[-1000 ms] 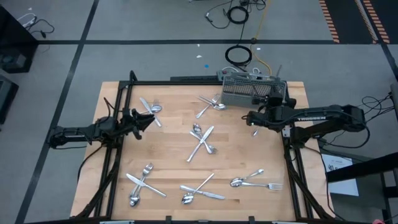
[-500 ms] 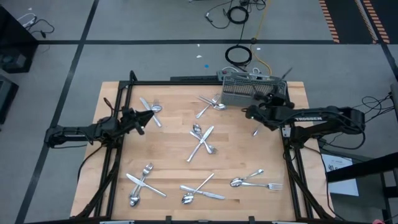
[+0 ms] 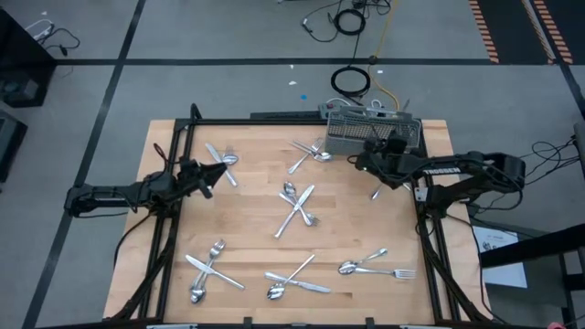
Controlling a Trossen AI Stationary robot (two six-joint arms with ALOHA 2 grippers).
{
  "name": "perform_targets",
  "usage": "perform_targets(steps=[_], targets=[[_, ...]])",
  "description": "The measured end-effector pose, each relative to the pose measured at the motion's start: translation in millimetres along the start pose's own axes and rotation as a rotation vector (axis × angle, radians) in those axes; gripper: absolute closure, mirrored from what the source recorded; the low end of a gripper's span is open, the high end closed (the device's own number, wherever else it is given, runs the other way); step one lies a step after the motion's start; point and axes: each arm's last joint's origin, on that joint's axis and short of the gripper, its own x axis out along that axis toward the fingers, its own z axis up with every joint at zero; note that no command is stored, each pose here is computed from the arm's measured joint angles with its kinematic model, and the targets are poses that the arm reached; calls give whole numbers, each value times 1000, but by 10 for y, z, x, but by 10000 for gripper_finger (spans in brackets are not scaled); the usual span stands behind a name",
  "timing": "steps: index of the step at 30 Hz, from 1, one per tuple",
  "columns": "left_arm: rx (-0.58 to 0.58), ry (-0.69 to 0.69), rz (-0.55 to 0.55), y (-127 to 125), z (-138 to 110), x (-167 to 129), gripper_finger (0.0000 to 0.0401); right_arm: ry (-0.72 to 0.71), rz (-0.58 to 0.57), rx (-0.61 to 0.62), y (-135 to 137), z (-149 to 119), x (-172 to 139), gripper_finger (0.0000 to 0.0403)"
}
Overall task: Sort silverware
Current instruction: Put the silver table knife into the gray utensil holder
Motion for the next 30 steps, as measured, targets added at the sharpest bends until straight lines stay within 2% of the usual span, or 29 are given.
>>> perform_targets(steps=[7, 12, 19, 25, 27, 30], targets=[[0, 10, -15, -5, -2, 0, 281, 6, 23, -35, 30, 52, -10, 290], [1, 10, -16, -5, -2, 0, 281, 6, 24, -30, 32, 58, -11, 255], [-1, 9, -19, -7, -1, 0, 281, 1, 42, -11, 20, 148, -38, 242], [-10, -4, -57, -46, 53, -6, 281, -47, 114, -60, 50, 445, -130, 241], [5, -31, -74, -87, 126, -17, 281, -66, 156, -78, 67, 578, -165, 241], [57, -48, -82, -122, 193, -30, 281, -85, 315, -123, 110, 781, -218, 241]])
